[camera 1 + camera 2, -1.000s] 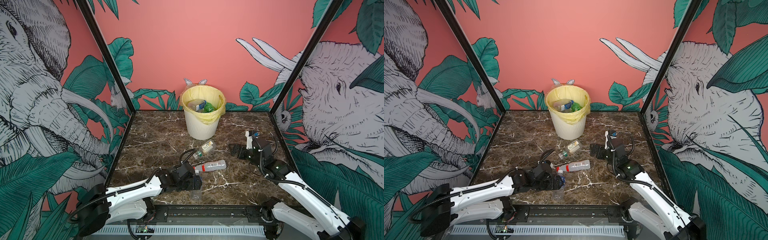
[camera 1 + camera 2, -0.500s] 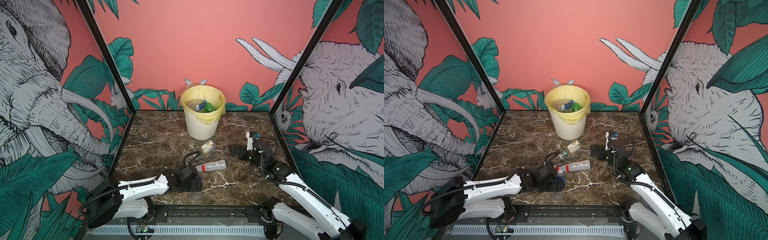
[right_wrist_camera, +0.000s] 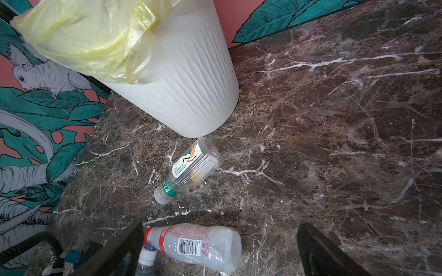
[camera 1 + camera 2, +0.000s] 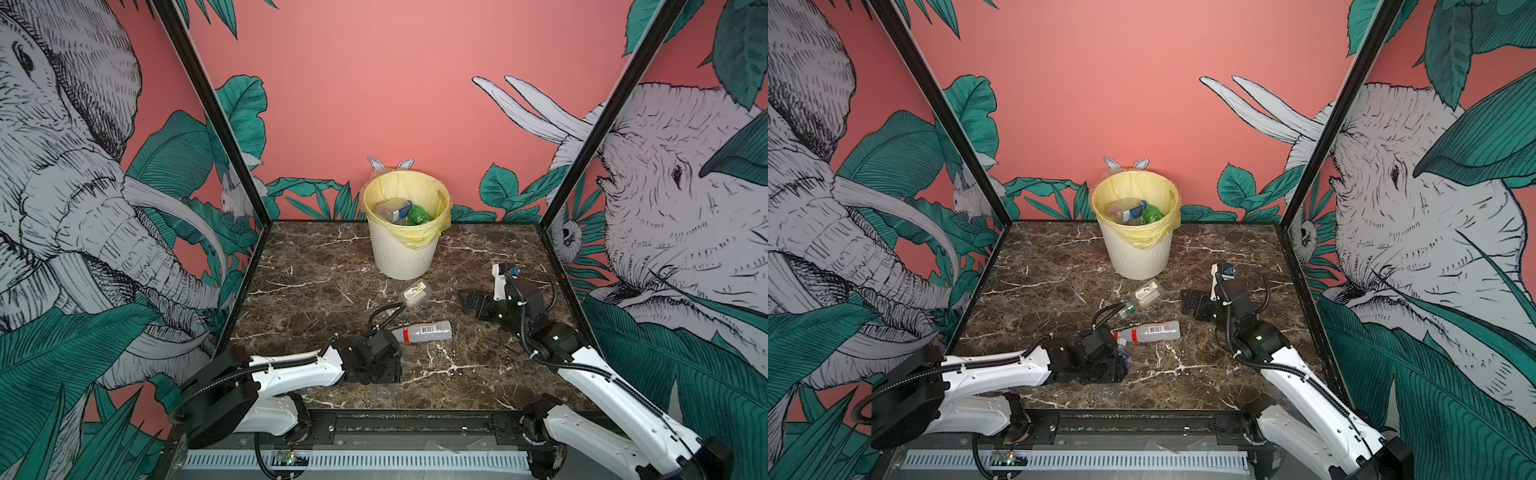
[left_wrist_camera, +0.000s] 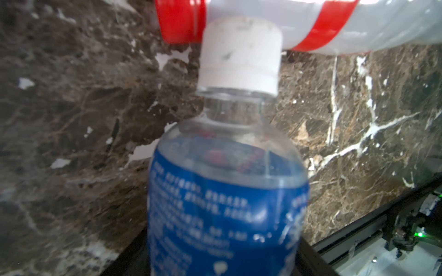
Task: Throw the plastic bottles in the bin
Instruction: 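Lower the left gripper around the white-cap blue-label water bottle and close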
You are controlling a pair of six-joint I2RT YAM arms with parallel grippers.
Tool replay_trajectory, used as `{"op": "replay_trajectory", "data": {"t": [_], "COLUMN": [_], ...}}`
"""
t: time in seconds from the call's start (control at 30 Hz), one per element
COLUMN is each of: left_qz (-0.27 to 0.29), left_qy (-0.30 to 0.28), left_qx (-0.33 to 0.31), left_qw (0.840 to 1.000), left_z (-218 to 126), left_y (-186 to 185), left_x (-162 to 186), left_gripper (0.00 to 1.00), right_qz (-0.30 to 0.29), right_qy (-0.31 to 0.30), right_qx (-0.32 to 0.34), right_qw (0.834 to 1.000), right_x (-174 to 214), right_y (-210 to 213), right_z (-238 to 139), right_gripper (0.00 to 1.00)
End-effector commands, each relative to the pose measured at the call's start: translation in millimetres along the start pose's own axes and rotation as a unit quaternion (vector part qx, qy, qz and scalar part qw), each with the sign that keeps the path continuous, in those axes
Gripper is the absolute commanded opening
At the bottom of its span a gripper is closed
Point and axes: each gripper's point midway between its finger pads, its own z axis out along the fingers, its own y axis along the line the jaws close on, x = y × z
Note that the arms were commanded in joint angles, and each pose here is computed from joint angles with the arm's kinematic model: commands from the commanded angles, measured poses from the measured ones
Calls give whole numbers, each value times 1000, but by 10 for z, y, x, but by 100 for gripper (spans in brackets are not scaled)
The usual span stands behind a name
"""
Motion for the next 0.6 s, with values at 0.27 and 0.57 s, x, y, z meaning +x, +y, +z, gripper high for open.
{"op": "replay_trajectory", "data": {"t": [0.27,0.57], "left_qz": [-1,-9], "left_qy": [-40,-54], "left_qx": [18,54], "left_qw": [999,997], "left_z": [-195,-254], "left_y": [42,-73], "left_x": [-53,-96], "left_gripper": [61,59], "right_qz": [8,14], "right_qy": [-10,-8], "right_qx": [3,3], "right_qw": [1000,1000], "right_x": [-24,-1], "right_y": [-28,-36], "right_z": [26,42], "right_gripper": [99,99]}}
